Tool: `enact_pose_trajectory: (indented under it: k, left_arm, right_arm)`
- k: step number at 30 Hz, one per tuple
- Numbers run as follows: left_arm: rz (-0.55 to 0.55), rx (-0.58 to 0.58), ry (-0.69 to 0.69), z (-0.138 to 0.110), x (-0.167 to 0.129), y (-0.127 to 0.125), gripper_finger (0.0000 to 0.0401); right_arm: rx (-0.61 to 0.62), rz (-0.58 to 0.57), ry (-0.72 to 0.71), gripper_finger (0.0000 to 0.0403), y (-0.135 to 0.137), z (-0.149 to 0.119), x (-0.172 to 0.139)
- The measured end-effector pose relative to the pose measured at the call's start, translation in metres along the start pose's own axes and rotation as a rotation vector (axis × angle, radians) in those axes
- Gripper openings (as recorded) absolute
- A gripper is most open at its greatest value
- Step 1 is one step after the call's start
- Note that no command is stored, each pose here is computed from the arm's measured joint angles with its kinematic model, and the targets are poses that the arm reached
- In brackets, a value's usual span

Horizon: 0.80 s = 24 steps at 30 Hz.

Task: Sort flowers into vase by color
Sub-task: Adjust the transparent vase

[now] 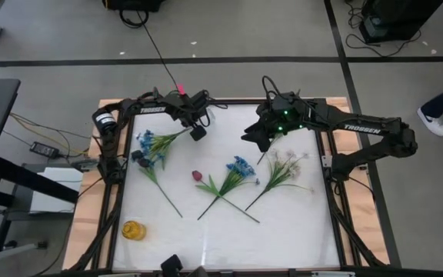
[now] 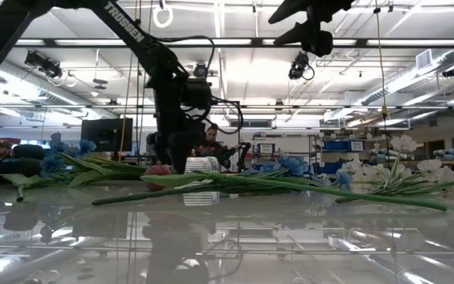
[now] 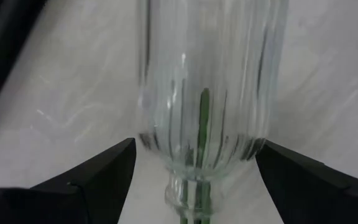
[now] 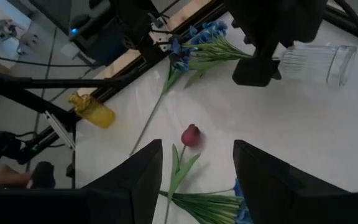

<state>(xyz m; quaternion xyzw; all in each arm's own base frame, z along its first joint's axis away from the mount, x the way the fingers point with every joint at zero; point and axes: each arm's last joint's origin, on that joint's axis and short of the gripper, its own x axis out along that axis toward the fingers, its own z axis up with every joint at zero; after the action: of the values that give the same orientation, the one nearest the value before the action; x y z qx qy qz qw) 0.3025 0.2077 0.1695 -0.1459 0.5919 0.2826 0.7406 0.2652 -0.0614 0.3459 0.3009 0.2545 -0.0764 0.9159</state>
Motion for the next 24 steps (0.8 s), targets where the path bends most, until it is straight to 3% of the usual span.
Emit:
enact_pose_trajectory:
  k: [10,20,24]
  left_arm:
    - [0.006,0.08,0.087,0.002,0.006,-0.001,0.0278]
    - [0.004,0.137,0.094,0.002,0.006,-0.001,0.014]
    - [0.01,0.152,0.098,0.001,0.006,0.0,0.0132]
  right_arm:
    - [-0.001,0.002,0.004,0.0201,0.01,-0.006,0.002]
    - [-0.005,-0.005,0.001,0.017,0.013,-0.007,0.003]
    - [0.0,-0.004,0.002,0.0158,0.013,-0.007,0.003]
